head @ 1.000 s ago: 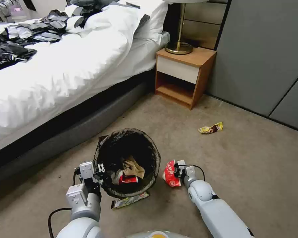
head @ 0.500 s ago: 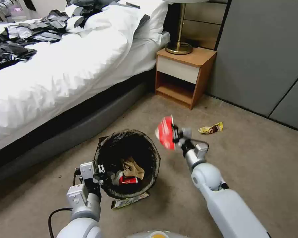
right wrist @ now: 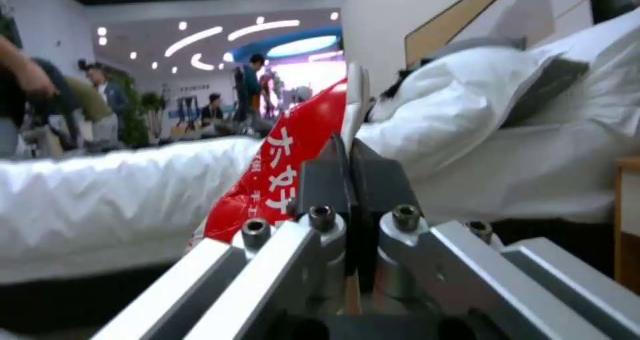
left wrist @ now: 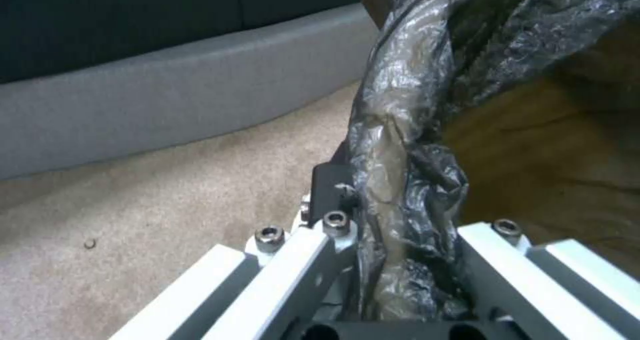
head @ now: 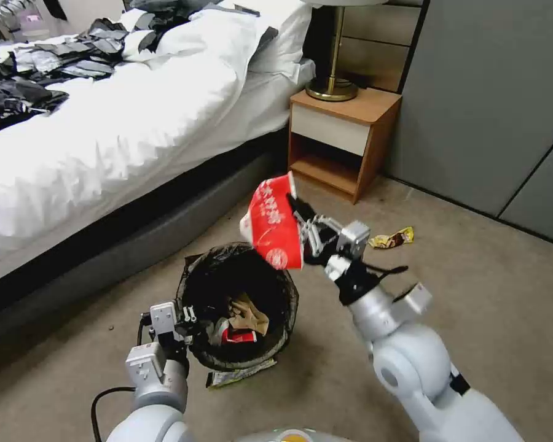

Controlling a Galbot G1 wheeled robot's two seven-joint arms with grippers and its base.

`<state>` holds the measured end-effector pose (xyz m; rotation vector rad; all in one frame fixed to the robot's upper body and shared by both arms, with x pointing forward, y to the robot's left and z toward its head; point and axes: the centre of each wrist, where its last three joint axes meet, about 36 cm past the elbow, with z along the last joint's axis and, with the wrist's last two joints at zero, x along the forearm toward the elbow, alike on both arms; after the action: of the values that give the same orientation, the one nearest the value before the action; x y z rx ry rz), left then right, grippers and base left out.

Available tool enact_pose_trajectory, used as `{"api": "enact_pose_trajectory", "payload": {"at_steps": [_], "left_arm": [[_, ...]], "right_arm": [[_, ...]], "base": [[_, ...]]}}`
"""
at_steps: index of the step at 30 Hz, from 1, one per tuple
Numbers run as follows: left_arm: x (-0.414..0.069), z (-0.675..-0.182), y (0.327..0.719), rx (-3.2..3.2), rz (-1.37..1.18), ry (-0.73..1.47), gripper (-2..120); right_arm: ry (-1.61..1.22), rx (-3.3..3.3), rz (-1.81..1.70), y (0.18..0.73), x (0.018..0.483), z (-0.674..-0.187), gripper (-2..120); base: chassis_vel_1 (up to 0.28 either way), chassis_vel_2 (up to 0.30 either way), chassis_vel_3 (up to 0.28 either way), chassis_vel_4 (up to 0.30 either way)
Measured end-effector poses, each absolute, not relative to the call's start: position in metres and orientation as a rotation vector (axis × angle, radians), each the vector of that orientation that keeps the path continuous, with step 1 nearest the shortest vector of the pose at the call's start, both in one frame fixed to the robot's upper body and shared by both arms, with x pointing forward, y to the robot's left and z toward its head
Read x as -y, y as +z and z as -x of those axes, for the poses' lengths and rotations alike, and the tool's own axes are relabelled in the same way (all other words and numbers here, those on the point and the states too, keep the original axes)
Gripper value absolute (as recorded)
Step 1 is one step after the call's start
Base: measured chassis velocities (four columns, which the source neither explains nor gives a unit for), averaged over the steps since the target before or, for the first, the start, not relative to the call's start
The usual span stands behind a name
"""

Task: Pick up the trash bin, then pick up the garbage from the floor and place it into the trash bin.

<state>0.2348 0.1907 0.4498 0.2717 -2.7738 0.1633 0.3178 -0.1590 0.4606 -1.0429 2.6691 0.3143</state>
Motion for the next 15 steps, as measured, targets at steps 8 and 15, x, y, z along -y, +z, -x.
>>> {"api": "enact_pose_trajectory", "payload": {"at_steps": [8, 15], "left_arm": [[-0.191, -0.236, 0.451, 2.78, -0.266, 0.165, 1], [-0.191, -0.238, 0.451, 2.783, -0.262, 0.166, 1]], "right_arm": [[0.245, -2.738, 1.121, 0.421, 0.156, -0.306, 0], [0.22, -2.802, 1.151, 0.382, 0.146, -0.306, 0]], "base": [[0.0, 0.0, 0.0, 0.0], [0.0, 0.0, 0.0, 0.0]]}}
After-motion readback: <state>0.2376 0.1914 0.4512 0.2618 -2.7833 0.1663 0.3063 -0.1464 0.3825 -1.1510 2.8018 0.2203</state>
